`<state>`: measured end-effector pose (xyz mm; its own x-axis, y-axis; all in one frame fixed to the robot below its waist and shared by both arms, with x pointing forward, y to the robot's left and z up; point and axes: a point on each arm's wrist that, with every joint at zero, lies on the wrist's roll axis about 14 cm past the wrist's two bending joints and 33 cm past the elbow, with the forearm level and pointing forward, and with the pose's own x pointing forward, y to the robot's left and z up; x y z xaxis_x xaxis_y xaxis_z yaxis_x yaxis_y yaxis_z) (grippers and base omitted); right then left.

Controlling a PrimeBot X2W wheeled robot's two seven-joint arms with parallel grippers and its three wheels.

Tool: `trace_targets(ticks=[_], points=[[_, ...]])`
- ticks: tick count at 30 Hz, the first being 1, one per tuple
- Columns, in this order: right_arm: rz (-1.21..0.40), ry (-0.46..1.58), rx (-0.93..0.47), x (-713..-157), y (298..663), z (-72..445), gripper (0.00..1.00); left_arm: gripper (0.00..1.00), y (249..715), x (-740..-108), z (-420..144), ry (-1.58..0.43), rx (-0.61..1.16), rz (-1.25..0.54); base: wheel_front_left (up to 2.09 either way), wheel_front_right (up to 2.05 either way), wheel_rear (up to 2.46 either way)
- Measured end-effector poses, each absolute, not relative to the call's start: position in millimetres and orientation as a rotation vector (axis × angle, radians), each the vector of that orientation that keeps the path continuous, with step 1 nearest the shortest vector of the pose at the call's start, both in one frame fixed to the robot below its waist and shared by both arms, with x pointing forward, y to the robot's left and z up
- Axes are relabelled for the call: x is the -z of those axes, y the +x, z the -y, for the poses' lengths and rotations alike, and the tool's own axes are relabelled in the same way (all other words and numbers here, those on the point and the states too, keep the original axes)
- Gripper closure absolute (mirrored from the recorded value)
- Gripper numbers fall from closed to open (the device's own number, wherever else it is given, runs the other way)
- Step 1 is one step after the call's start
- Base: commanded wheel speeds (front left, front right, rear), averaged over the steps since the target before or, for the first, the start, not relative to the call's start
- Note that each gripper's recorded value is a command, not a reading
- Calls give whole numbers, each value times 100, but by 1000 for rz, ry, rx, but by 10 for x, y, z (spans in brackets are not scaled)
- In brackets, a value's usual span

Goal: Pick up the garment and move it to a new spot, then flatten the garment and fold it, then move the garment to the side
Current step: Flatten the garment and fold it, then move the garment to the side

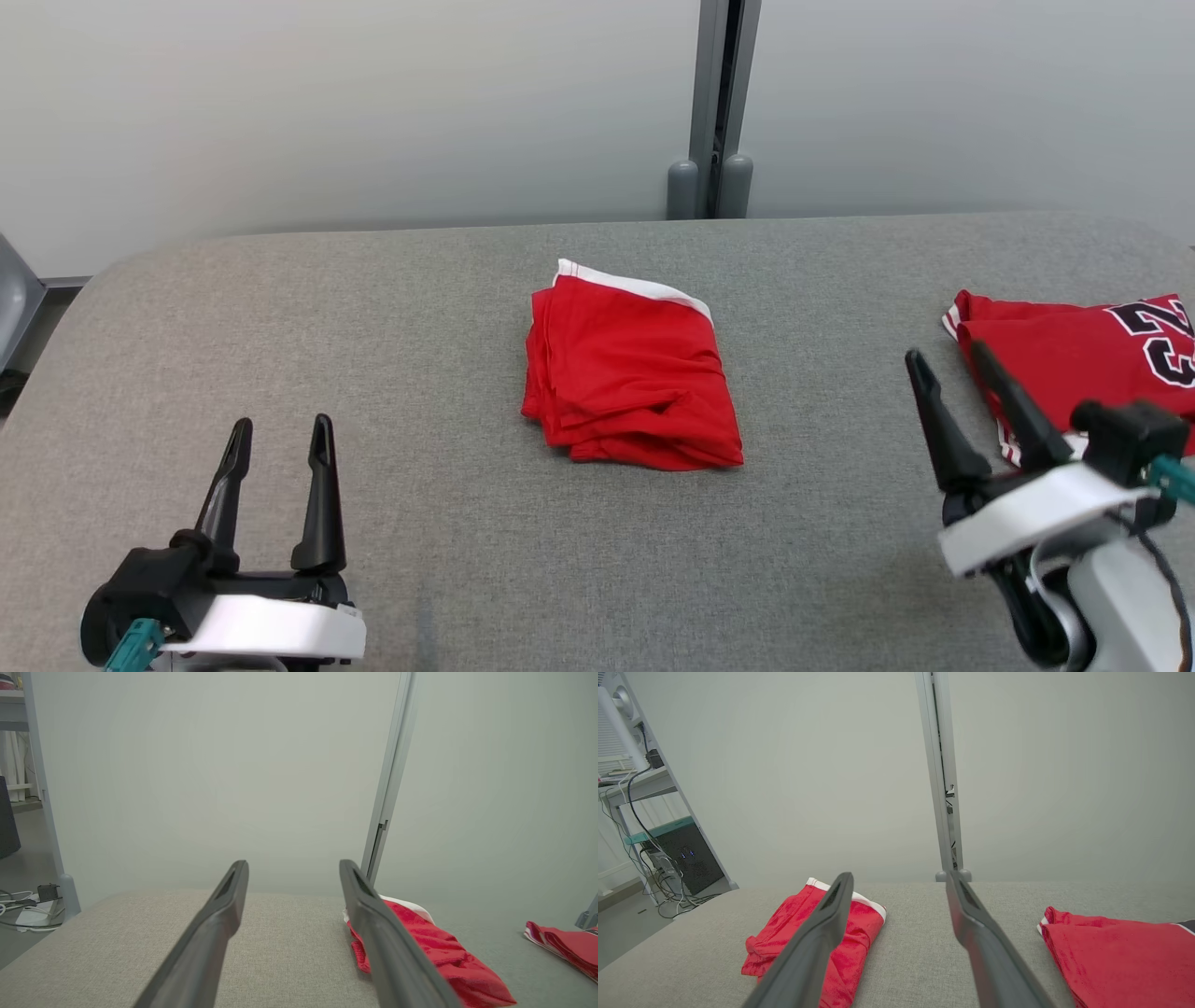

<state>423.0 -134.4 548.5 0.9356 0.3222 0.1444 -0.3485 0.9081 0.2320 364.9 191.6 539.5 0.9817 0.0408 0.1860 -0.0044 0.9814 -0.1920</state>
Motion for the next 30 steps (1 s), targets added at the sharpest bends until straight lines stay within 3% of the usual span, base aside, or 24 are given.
trace_targets(ticks=[9,30], points=[[74,236,-254,-5186,3943,1429,0,0,3649,-5210,-1800,-181,4,130,0,0,0],[68,220,-228,-5178,3964,1381,0,0,3630,-5149,-1741,-172,18,109,0,0,0]])
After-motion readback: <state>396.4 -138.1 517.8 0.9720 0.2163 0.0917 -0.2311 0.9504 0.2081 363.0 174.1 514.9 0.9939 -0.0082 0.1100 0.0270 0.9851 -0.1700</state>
